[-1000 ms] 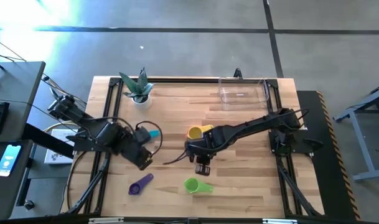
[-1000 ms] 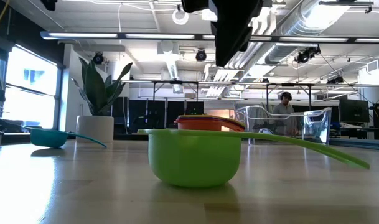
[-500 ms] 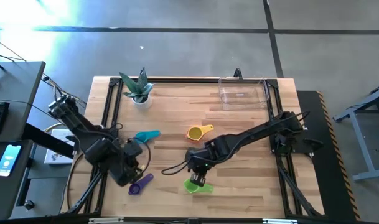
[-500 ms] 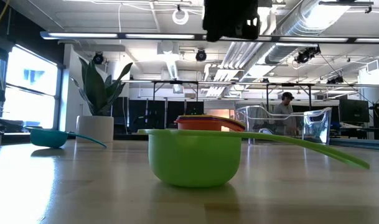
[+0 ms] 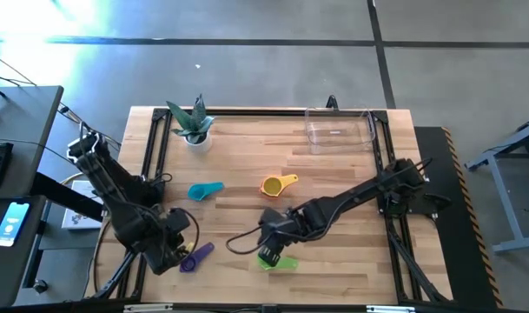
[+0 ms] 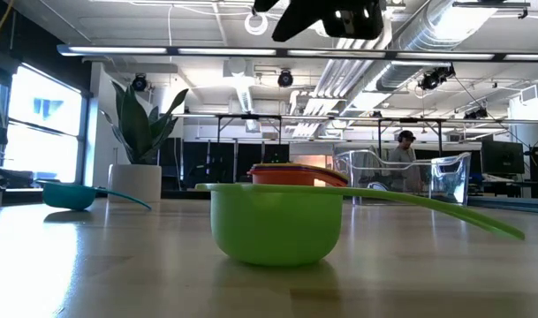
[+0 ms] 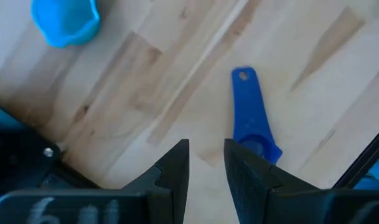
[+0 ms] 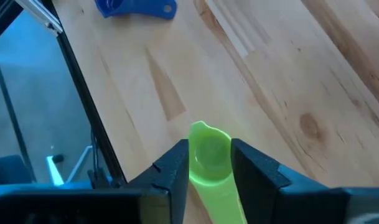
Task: Nest measuring cups in basket
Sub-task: Stack the green measuring cup on top of the yellow measuring cup
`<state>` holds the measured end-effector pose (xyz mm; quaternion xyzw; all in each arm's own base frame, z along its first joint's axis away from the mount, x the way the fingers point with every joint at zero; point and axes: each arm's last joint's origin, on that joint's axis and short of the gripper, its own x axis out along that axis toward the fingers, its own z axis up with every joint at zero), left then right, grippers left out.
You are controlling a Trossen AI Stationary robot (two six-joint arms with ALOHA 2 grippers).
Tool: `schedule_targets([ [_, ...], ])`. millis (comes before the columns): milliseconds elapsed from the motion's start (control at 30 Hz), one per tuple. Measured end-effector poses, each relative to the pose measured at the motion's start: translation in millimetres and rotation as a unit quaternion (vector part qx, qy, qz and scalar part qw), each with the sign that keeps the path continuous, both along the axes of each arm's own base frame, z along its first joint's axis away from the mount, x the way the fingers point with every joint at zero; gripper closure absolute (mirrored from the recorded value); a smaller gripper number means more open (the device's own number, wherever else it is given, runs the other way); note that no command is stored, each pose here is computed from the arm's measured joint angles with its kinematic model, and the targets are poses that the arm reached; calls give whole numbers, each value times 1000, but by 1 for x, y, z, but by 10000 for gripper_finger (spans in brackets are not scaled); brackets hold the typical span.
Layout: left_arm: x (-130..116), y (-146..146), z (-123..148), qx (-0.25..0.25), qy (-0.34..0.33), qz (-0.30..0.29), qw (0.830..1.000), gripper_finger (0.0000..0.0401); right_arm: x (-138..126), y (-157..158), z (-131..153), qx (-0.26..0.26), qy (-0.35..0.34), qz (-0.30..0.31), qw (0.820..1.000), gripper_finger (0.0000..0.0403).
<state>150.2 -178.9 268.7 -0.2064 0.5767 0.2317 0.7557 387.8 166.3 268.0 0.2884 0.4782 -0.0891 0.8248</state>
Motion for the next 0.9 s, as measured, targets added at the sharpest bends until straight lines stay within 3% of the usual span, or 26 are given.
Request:
schedule_targets([
  [333,-7,-13,-32,-37,-19,-36,998,311,-11,21,0,-32,-13,-13,999,284],
  [900,-7,-17,-35,-56,-29,-19,998,311,4,34,-58,-62,53,25,996,284],
])
